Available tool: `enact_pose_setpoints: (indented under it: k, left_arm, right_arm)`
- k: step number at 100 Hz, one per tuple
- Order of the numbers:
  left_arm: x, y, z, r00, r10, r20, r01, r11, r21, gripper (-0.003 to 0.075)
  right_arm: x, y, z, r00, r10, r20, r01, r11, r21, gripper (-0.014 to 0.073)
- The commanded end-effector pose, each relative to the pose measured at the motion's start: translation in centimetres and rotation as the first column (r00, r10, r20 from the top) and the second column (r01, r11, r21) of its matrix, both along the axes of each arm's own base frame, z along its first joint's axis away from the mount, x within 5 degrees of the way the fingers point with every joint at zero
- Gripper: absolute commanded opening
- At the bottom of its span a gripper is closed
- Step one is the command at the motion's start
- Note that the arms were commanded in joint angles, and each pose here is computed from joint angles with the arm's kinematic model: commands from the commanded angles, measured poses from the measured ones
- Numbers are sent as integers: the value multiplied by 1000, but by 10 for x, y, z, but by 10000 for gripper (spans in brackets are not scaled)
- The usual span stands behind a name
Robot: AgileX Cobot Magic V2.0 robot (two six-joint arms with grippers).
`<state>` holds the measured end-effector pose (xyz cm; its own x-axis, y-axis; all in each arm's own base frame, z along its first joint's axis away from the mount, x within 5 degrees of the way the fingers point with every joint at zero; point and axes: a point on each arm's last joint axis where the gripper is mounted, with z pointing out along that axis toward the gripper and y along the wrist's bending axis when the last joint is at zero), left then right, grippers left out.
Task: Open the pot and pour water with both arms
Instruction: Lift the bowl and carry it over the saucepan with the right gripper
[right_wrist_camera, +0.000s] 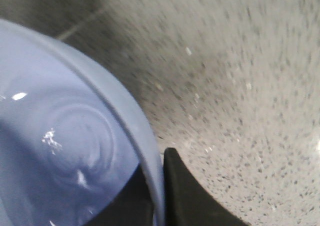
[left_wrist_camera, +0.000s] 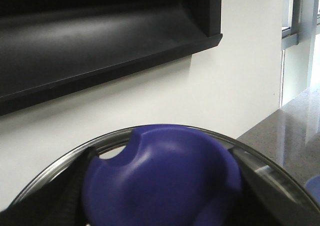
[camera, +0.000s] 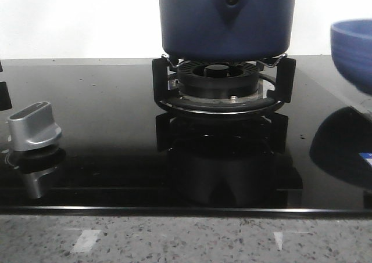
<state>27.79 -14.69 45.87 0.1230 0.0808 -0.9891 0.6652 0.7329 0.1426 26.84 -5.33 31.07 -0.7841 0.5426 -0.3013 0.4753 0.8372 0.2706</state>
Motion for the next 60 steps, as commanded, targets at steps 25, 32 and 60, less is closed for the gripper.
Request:
enact_pose_setpoints:
  k: [25,32,60]
  left_arm:
    - [-12,8,24,999,22,39,-19,996,-86,253]
    - [-12,9,24,999,29,40,-25,996,-87,253]
    - [-11,9,24,999,32,36,-28,995,-96,253]
  right_arm:
    - [1,3,84,978,72,197,-63,997,-54,-66]
    - [1,9,98,968,98,231,-86,994,-64,-66]
    - [9,40,142,926,238,293,-220,971,-93,-66]
